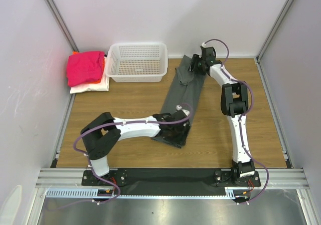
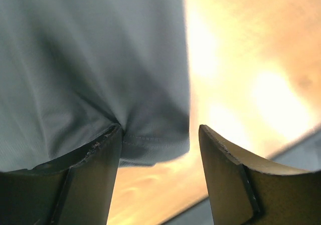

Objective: Fold and stack the t-shirts
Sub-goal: Fold the tshirt

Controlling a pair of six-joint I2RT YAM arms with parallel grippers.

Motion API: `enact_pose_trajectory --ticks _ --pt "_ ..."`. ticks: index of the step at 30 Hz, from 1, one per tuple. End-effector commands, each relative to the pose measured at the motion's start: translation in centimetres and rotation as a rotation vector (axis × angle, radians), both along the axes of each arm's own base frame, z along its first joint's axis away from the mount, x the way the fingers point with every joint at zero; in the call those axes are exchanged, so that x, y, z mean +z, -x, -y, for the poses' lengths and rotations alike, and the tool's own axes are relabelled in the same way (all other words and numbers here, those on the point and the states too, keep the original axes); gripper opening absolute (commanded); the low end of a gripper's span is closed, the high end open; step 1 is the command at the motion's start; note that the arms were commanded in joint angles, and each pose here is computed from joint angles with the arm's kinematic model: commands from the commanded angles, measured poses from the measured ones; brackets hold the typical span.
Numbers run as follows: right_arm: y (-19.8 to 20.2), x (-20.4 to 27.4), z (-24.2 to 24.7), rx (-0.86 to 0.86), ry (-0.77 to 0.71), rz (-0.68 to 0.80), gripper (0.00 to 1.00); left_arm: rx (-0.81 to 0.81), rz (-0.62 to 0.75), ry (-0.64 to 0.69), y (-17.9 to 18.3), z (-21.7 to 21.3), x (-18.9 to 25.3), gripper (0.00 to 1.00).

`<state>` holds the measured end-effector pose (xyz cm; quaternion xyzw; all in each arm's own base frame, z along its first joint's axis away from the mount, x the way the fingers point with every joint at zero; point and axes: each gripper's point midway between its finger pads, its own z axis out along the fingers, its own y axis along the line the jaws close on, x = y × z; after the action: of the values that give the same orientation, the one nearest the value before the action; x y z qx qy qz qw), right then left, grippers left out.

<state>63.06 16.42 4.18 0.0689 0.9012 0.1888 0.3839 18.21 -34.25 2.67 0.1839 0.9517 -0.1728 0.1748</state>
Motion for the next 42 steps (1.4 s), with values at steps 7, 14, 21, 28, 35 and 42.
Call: enact_pose_trajectory --ticks 7,14,21,28,35,42 --pt "1.5 15.7 -0.5 0.096 0.010 0.171 0.67 -0.266 0.041 0.098 1.9 3.0 8.2 0.71" --pt "9.7 14.7 0.9 0.024 -0.059 0.010 0.67 -0.110 0.131 0.135 -1.8 -2.1 11.0 0.74" --pt "20.3 11.2 -1.8 0.047 -0.182 -0.109 0.63 0.136 0.141 0.173 -5.2 -7.4 7.5 0.73" --pt "30.1 8.2 -4.3 0.099 -0.260 -0.243 0.61 0.220 0.136 0.175 -4.5 -9.3 6.2 0.72" --pt "37.1 4.7 -6.0 0.183 -0.246 -0.340 0.57 0.344 0.174 0.178 -3.8 -12.7 5.4 0.74" --pt "40.2 4.5 -8.5 0.244 -0.246 -0.317 0.46 0.385 0.178 0.248 -3.2 -13.2 5.4 0.75"
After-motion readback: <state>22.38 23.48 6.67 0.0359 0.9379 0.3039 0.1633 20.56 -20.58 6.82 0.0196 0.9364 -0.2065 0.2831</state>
